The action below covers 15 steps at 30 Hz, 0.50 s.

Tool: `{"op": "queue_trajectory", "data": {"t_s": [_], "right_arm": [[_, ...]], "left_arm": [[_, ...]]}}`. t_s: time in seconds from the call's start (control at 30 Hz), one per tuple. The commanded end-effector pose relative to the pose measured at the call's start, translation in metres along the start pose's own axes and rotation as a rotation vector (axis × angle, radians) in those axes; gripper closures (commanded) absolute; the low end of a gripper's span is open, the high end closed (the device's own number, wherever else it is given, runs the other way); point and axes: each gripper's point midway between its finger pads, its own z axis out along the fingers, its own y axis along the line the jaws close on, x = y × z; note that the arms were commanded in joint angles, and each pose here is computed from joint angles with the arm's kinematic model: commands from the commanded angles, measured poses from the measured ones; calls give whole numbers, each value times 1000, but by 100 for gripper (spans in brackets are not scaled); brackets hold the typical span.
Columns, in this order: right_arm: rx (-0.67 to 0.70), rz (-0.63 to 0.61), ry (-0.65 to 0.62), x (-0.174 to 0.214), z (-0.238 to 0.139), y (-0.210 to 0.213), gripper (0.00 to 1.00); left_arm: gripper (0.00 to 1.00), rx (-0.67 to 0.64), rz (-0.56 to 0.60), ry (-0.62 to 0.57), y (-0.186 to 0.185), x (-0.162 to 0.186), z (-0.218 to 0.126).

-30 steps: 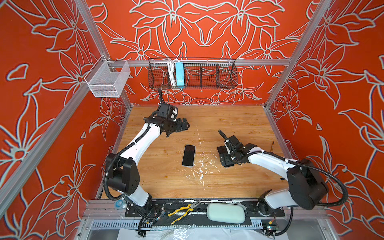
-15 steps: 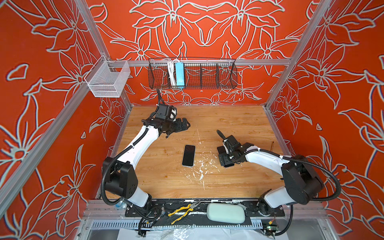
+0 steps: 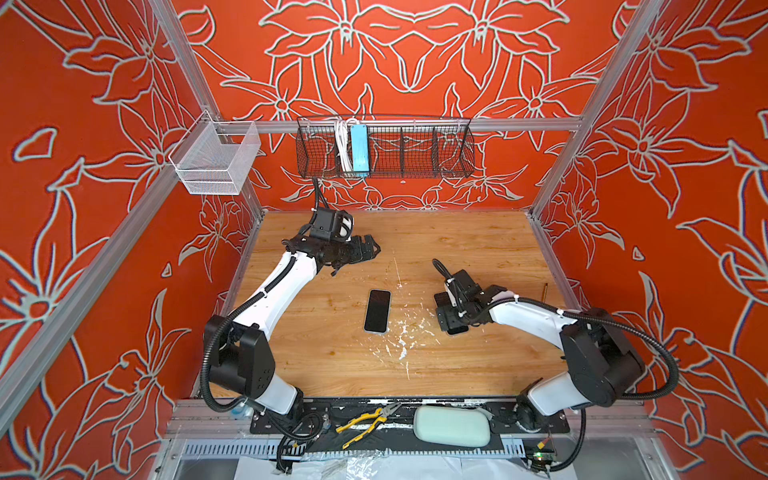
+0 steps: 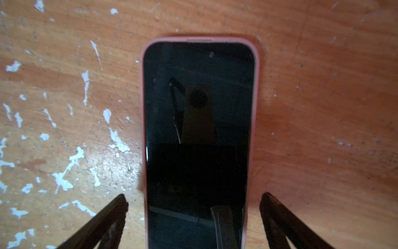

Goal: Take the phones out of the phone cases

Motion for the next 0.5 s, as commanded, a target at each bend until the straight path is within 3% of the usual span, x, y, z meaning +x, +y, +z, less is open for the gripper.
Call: {"op": "queue_trajectory", "data": {"t_s": [0.0, 0.47], "right_arm": [[24, 9, 5, 2, 2, -6, 3], [31, 29, 10, 3, 8, -9, 8]], "left_arm": [[3, 15, -14, -4, -1, 0, -3], [3, 33, -52, -11, 3, -3, -6]]}}
